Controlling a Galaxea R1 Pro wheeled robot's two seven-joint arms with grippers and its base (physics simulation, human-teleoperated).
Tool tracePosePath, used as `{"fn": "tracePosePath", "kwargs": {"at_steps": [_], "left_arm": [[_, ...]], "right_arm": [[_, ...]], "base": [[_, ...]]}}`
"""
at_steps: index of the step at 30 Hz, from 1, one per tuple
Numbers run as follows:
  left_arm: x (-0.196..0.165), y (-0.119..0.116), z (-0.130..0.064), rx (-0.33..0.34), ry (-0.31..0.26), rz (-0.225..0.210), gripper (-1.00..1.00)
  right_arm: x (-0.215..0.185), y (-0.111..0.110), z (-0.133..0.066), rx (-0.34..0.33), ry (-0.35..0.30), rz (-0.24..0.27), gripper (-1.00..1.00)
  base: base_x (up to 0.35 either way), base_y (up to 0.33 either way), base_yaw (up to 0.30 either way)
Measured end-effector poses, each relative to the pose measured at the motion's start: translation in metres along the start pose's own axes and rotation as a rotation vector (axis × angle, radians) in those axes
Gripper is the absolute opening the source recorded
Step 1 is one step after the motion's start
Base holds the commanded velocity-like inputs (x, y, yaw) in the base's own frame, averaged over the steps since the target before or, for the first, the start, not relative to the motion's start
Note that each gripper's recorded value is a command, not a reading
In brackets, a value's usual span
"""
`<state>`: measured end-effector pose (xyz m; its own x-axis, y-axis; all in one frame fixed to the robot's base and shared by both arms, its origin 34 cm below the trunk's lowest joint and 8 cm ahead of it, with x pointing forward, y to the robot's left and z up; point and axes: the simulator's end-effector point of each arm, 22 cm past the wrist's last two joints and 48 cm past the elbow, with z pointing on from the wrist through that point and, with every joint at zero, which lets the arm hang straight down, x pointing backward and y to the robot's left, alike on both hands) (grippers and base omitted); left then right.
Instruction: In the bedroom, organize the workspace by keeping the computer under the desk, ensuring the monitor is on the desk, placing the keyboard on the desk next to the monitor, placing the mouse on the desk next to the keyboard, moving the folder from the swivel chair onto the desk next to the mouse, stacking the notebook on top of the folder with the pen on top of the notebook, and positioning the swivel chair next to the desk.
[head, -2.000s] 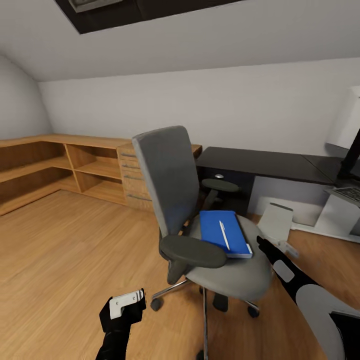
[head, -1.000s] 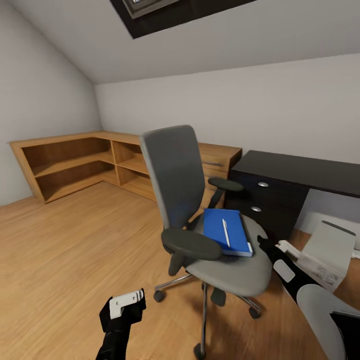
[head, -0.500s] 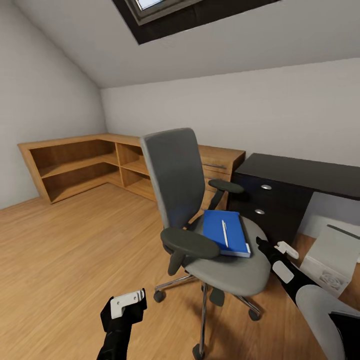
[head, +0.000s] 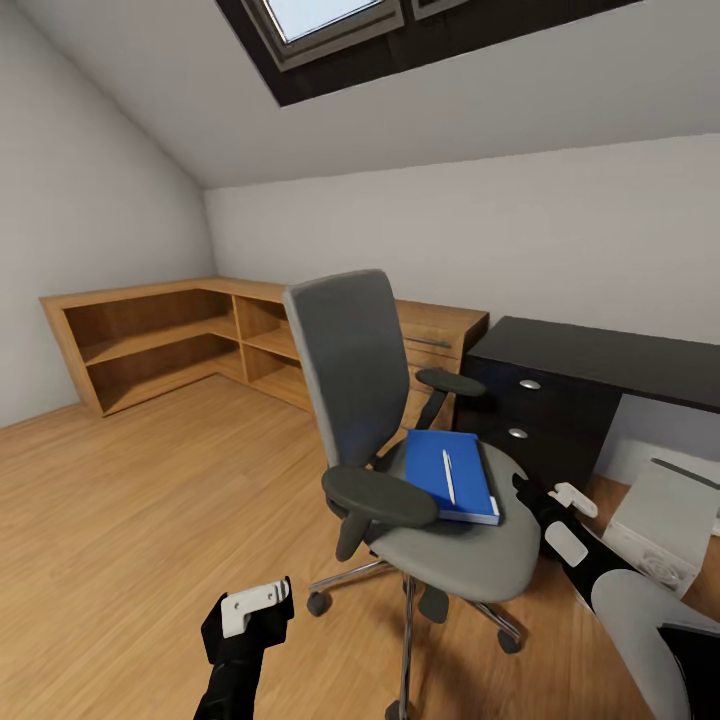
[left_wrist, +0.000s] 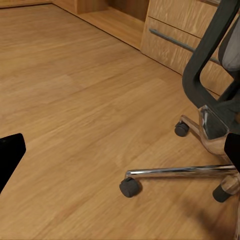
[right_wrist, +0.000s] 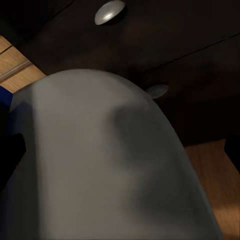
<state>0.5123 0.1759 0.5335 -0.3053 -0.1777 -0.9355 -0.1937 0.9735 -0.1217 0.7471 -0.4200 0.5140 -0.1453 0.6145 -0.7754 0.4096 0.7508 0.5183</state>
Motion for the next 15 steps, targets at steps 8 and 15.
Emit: {"fn": "tracePosePath", "kwargs": {"at_steps": [8,15], "left_arm": [[0.0000,-0.0001,0.0000,0.000,0.000,0.000,1.00],[0.0005,0.0000,0.0002,0.000,0.001,0.001,1.00]], "right_arm": [[0.0001,0.0007,0.0000,-0.001,-0.001,-0.005,1.00],[0.0020,0.0014,0.0003,-0.002,0.006,-0.007,1.00]], "base": [[0.000,0.000,0.000],[-0.270,0.000,0.000]]}}
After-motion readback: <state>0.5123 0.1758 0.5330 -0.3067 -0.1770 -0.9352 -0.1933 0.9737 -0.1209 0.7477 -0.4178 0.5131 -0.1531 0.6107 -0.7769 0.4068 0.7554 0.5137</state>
